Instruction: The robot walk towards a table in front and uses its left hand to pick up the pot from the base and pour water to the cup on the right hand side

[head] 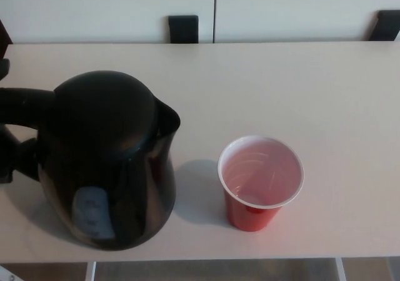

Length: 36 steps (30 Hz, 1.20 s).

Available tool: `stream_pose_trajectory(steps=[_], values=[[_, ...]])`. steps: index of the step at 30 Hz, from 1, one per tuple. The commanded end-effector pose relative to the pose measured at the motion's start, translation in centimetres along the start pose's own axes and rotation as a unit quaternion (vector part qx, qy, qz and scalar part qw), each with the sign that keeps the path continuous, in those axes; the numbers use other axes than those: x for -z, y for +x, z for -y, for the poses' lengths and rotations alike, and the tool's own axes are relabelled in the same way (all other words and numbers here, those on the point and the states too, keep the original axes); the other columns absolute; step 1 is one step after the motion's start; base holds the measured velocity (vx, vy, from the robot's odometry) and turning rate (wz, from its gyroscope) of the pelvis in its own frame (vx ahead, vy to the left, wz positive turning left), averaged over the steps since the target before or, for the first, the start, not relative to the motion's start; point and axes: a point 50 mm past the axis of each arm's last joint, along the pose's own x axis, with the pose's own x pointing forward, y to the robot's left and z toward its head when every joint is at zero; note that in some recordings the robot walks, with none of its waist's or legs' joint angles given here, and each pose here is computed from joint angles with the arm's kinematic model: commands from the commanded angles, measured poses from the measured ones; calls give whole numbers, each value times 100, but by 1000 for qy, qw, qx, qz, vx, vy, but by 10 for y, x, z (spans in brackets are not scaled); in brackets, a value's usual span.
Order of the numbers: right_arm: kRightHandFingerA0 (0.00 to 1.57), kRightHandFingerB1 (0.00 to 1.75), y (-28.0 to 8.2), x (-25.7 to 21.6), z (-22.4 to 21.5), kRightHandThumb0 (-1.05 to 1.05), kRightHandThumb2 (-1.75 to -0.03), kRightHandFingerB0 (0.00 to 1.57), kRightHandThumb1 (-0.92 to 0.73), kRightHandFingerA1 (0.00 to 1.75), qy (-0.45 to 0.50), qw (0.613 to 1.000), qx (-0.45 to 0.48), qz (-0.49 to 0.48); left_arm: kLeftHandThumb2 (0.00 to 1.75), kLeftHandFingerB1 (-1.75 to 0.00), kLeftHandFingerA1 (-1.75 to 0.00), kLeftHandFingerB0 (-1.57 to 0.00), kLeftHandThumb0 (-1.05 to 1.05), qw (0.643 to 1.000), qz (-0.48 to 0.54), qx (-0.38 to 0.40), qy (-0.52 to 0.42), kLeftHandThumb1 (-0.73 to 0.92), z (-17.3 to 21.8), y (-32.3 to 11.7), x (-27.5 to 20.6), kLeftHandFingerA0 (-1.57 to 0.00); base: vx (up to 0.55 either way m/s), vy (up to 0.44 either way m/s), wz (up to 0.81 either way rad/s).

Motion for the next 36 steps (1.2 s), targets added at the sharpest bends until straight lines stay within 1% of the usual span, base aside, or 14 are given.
stream_pose_trajectory(steps=[1,3,4,14,15,25,28,29,31,32,33,34,35,36], values=[[28,48,0,-5,9,-16,-85,13,-41,55,7,1000,6,-1,57,-33,-37,-12,-35,1000,8,-4,11,39,4,8,-7,-16,0,0,0],[30,48,1,-5,8,-16,-85,13,-41,56,6,1000,5,-1,57,-33,-38,-13,-35,1000,9,-10,12,39,4,10,-8,-18,0,0,0],[31,48,1,-6,7,-16,-86,13,-42,56,6,1000,3,-1,83,-50,-51,-7,-20,1000,11,-17,16,29,3,12,-8,-8,0,0,0],[31,48,1,-9,2,-16,-86,15,-41,56,-7,1000,-3,10,86,-50,-51,-9,-20,997,-9,-67,40,32,-9,24,4,-10,0,0,0],[30,48,1,-10,2,-16,-86,14,-42,55,-5,1000,-1,10,60,-34,-39,-17,-39,996,-11,-72,43,41,-11,26,5,-25,0,0,0],[30,47,4,-17,-1,-15,-86,12,-42,56,-1,1000,-5,16,64,-36,-40,-21,-44,993,-38,-91,69,42,-25,35,13,-28,0,0,0],[32,48,5,-19,-3,-16,-86,14,-42,56,-3,1000,-5,21,64,-37,-40,-27,-46,992,-46,-90,71,42,-24,40,15,-31,0,0,0],[32,48,6,-21,-3,-16,-85,15,-41,56,-4,1000,-6,24,55,-32,-35,-35,-39,992,-49,-89,70,48,-23,44,15,-39,0,0,0],[26,48,7,-23,-3,-16,-85,13,-41,54,-5,1000,-8,24,55,-40,-39,-59,-36,993,-54,-83,70,48,-21,49,15,-56,0,0,0],[26,48,7,-23,-3,-16,-85,13,-41,54,-6,1000,-8,24,55,-40,-39,-59,-36,993,-56,-80,68,48,-21,51,14,-56,0,0,0],[28,48,8,-24,-4,-17,-85,13,-40,54,-3,1000,-9,23,56,-60,-59,-72,-32,993,-57,-73,70,52,-19,56,12,-67,0,0,0],[30,48,10,-25,-5,-15,-85,16,-40,55,7,1000,-11,20,57,-111,-119,-62,-27,993,-55,-73,74,55,-18,62,8,-61,0,0,0],[33,49,11,-25,-6,-13,-85,18,-40,57,14,1000,-8,16,56,-157,-169,-58,-29,994,-60,-67,62,63,-13,72,3,-73,0,0,0],[33,49,12,-25,-6,-13,-85,18,-40,57,15,1000,-7,15,56,-157,-169,-58,-29,994,-63,-64,56,63,-11,76,2,-73,0,0,0]])
